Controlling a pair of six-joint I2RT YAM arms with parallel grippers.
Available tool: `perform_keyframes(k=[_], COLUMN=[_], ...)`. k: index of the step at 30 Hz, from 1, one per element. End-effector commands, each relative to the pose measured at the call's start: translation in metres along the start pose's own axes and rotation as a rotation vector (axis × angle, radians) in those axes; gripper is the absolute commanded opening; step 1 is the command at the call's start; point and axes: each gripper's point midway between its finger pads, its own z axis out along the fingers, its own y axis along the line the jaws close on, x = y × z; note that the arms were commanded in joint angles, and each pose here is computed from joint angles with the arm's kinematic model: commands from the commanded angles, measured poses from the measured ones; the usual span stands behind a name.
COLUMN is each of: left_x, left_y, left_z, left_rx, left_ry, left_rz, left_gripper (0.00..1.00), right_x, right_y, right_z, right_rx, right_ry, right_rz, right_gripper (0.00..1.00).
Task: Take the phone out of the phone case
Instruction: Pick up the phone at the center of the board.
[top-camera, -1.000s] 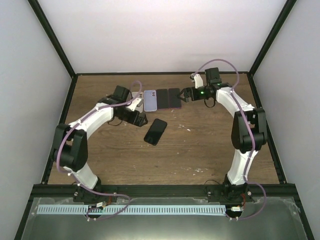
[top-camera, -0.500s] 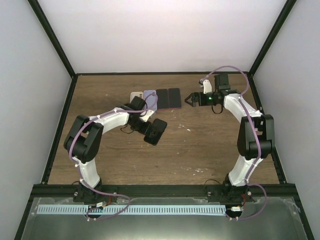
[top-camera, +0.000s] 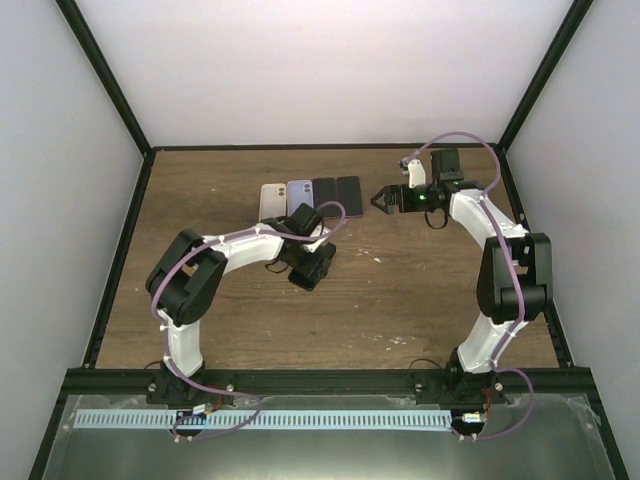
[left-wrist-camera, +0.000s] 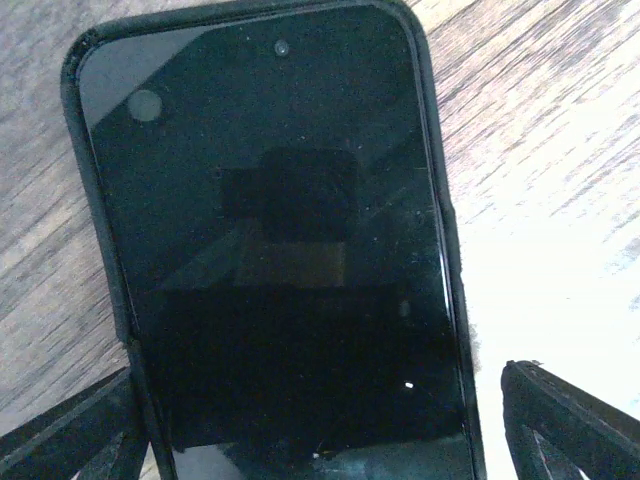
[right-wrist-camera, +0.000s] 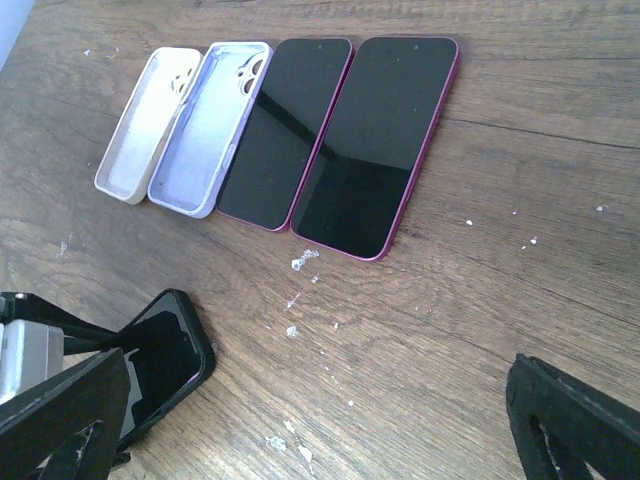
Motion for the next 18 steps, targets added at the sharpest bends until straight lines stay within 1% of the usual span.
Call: perform_keyframes(k=[1,5,7,9,11,13,15,18], left_x=[0.036,0.049,0.052,0.048,0.035,0.018,-0.003,-0.035], left_y=[0.008,0.020,0.025,0.026,0.026,0.026,0.022,0.014], left_z=[0.032,0.040,0.042,0.040,0.031,0.017,-0.004,-0.036], left_rx=[-0.117,-0.180,-0.208,-0.218,-0.225,-0.240,-0.239,-0.214], left_ry=[0.121,0.169,0.184,0.171,0.123,0.045,-0.056,-0.208], left_rz=[0.033,0.019,0.018,0.013,0.011,0.009,0.010,0.017], left_gripper=[0.93,0.86,0.80,0.73,0.63,0.56,0.51,0.46], right_x=[-0.014,-0.015,-0.016,-0.015,-0.013,-0.010,-0.005,0.003], right_y=[0.004,0.004,0.004,0.006,0.009,0.014,0.021,0.032], right_z=[-0.013,-0.013,-0.013,-0.012,-0.010,-0.009,-0.006,-0.002], right_rx=[0.007,0.004,-0.003,-0.016,-0.038,-0.072,-0.129,-0.219], right_ry=[-0.044,-0.050,-0.051,-0.052,-0.051,-0.048,-0.042,-0.023], right_rz=[-0.037,-0.040,-0.036,-0.029,-0.018,0.007,0.034,0.085], right_gripper=[1.00,1.00,1.00,1.00,1.00,1.00,1.00,1.00])
